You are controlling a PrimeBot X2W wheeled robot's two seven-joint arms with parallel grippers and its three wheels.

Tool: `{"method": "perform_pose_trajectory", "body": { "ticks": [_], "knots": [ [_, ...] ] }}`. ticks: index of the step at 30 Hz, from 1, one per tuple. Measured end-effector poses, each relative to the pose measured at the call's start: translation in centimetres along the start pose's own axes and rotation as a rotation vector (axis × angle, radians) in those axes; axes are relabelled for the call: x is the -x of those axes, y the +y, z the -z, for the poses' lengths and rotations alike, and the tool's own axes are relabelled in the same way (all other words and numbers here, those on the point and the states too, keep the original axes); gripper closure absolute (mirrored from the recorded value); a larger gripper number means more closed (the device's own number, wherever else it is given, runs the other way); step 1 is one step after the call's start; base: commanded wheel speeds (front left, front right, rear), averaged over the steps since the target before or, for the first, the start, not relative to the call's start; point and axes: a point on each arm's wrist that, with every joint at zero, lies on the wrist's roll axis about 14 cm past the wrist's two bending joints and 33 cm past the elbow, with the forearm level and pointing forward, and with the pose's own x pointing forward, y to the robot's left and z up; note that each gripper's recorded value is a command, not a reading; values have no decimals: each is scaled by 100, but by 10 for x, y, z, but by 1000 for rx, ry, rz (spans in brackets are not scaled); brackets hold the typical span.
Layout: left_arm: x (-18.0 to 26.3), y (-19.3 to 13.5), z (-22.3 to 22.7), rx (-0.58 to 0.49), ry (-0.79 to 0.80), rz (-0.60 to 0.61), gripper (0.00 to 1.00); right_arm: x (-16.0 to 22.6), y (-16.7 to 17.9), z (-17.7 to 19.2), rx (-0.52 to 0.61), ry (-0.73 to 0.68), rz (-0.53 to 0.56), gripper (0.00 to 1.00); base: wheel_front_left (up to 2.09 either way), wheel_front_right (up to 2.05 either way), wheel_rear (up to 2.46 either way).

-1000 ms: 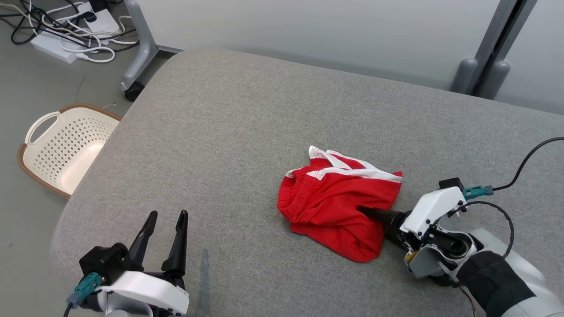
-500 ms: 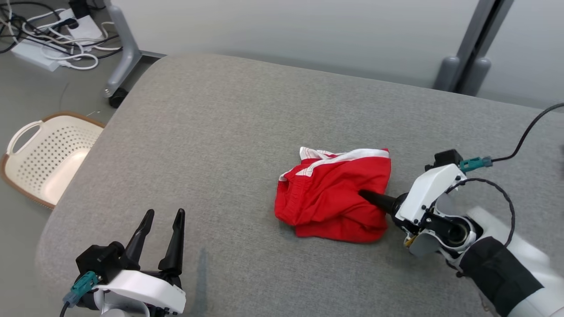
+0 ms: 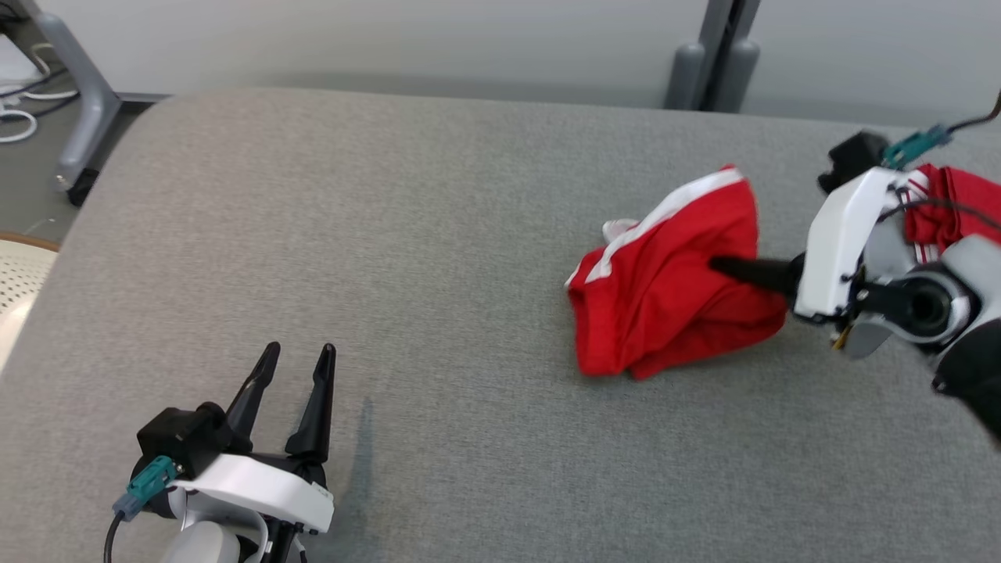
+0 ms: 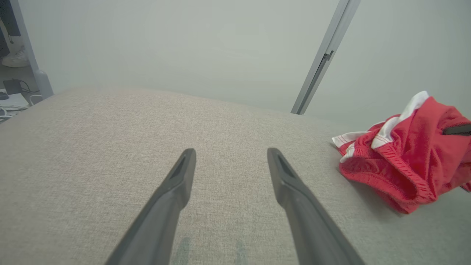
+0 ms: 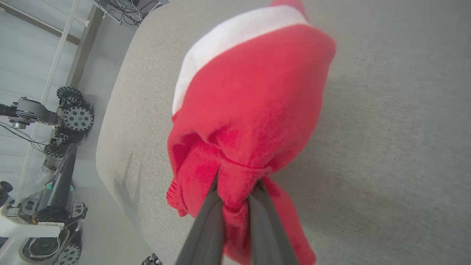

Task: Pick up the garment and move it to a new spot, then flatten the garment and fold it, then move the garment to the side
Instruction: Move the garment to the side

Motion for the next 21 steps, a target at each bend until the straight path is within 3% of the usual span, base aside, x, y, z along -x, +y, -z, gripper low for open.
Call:
{"method": "perform_pose_trajectory", "body": {
  "ticks": [7, 15, 21],
  "knots": [
    [-26, -14, 19, 3, 56, 54, 0, 35, -58, -34, 89, 0, 161, 100, 0, 0, 0],
    [-48, -19, 37, 1, 102, 82, 0, 69, -131, -41, 62, 40, 347, 100, 0, 0, 0],
    [-62, -21, 45, -10, 121, 105, 0, 95, -167, -49, 68, 26, 462, 100, 0, 0, 0]
  ]
}}
